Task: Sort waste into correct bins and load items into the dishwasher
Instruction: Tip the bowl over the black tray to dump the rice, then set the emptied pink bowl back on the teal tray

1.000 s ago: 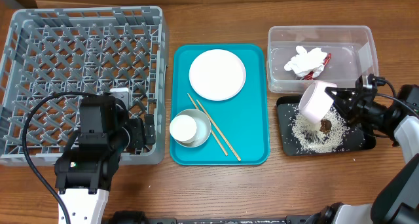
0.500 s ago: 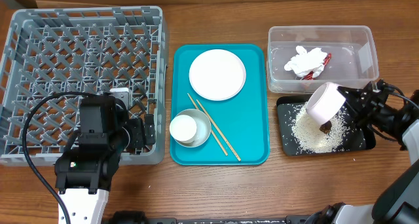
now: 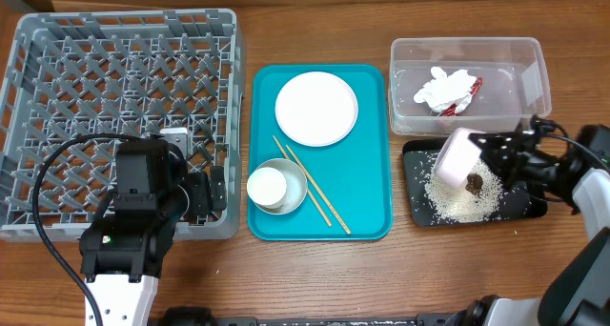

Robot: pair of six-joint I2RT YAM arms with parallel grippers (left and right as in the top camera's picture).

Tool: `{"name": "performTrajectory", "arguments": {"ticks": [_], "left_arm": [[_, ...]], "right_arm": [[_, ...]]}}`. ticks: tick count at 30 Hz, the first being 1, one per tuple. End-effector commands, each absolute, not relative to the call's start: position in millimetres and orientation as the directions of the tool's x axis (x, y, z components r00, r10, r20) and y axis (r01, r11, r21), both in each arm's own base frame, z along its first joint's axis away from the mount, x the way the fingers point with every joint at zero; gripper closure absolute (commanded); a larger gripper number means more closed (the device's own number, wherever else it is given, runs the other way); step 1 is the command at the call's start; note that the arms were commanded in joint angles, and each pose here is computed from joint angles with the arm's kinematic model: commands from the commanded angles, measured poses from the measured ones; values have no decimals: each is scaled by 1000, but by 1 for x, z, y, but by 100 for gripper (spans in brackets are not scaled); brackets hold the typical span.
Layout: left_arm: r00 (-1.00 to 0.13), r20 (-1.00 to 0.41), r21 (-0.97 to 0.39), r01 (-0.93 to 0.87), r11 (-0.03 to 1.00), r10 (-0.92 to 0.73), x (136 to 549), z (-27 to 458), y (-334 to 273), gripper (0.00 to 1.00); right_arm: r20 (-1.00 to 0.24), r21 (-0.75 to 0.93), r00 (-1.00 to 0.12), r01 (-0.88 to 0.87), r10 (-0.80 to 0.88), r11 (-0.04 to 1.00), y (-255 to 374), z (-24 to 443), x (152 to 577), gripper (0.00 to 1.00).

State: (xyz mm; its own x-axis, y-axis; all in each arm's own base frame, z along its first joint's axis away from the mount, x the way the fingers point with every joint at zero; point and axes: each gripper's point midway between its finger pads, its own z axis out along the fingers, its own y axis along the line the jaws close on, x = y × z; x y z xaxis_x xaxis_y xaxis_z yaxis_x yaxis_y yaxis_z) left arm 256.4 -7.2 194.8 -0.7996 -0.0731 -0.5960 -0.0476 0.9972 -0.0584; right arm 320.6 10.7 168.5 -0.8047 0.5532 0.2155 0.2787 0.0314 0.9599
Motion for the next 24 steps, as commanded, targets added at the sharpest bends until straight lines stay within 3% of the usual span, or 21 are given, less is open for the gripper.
{"name": "performTrajectory", "arguments": {"ticks": [1,7,11,18,24], "left_arm": [[-782,-621,-38,-38,999,-53,260,205,-5,0],[-782,-621,-38,-38,999,-53,260,205,-5,0],[-782,-621,-38,-38,999,-53,260,205,-5,0],[-782,-621,-38,-38,999,-53,260,205,-5,0],[-782,-621,-38,-38,999,-53,260,205,-5,0]], "right_arm": [[-43,944,-843,142,537,298,19,189,327,96],[-276,767,-874,51,401,640,46,205,330,96],[-390,653,-888,-82,242,753,82,212,332,96],[-511,370,-857,-293,-70,882,147,188,330,96],[-475,247,-836,-426,-274,871,206,147,319,96]]}}
